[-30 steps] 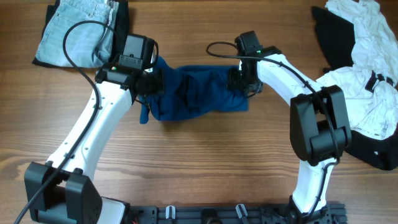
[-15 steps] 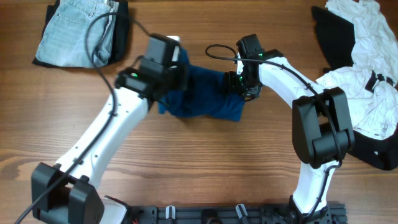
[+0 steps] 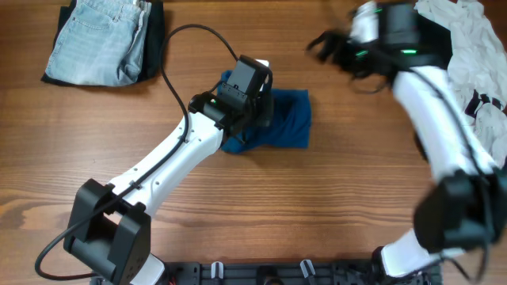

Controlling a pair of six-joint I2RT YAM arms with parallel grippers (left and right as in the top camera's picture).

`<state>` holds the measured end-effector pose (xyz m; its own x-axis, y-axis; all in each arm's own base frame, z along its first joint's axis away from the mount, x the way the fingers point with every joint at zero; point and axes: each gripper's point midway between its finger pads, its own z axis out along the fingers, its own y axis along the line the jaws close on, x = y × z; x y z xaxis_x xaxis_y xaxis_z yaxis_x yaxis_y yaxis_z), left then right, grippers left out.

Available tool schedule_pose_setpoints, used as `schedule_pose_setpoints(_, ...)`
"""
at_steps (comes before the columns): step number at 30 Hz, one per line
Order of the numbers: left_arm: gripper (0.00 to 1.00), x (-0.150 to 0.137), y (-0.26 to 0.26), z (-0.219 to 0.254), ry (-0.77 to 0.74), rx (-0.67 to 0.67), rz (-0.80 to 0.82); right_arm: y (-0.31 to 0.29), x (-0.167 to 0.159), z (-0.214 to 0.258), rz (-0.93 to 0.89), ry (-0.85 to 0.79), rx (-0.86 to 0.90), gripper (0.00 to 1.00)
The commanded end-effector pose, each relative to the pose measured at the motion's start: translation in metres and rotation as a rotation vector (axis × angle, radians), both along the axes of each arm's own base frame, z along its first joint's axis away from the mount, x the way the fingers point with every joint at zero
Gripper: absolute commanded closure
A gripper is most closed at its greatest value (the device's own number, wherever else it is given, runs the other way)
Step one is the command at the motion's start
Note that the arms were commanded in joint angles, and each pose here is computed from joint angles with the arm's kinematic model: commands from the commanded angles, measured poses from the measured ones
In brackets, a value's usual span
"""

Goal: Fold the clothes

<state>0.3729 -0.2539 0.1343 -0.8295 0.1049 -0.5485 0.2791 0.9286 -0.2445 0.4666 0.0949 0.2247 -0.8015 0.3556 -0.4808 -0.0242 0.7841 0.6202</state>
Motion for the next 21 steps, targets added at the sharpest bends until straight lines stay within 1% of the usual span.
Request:
schedule_pose_setpoints(1, 0.96, -0.001, -0.023, 0.009, -0.023, -0.074, -0.045, -0.024, -0.007, 0.022, -0.045, -0.008, 0.058, 0.16)
schedule_pose_setpoints(3, 0.96, 0.000, -0.039, 0.020, -0.066, -0.118, -0.078, -0.031, -0.010, 0.017, -0.050, 0.011, 0.046, 0.16)
schedule_pose_setpoints(4, 0.92, 0.000, -0.048, 0.025, -0.090, -0.137, -0.095, -0.032, -0.010, 0.016, -0.050, 0.011, 0.045, 0.16)
schedule_pose_setpoints(5, 0.76, -0.001, -0.059, 0.031, -0.117, -0.158, -0.116, -0.032, -0.009, 0.017, -0.051, 0.007, 0.045, 0.16)
schedule_pose_setpoints(6, 0.53, -0.004, -0.068, 0.035, -0.135, -0.172, -0.133, -0.032, -0.009, 0.017, -0.051, 0.005, 0.045, 0.16)
schedule_pose_setpoints(7, 0.12, -0.007, -0.076, 0.040, -0.152, -0.187, -0.151, -0.032, -0.009, 0.017, -0.050, 0.004, 0.044, 0.16)
schedule_pose_setpoints(8, 0.00, -0.009, -0.083, 0.043, -0.164, -0.196, -0.164, -0.032, -0.009, 0.017, -0.050, 0.004, 0.044, 0.16)
schedule_pose_setpoints(11, 0.00, -0.011, -0.091, 0.047, -0.186, -0.212, -0.182, -0.033, -0.008, 0.018, -0.053, 0.000, 0.040, 0.16)
schedule_pose_setpoints(14, 0.00, 0.000, -0.086, 0.059, -0.228, -0.231, -0.158, -0.035, -0.008, 0.017, -0.050, -0.005, 0.033, 0.16)
schedule_pose_setpoints(18, 0.00, 0.021, -0.049, 0.115, -0.349, -0.295, -0.077, -0.035, -0.009, 0.013, -0.013, -0.017, -0.003, 0.12)
schedule_pose_setpoints(21, 0.00, 0.029, 0.000, 0.165, -0.446, -0.318, 0.026, -0.029, -0.011, 0.002, 0.039, -0.007, -0.034, 0.11)
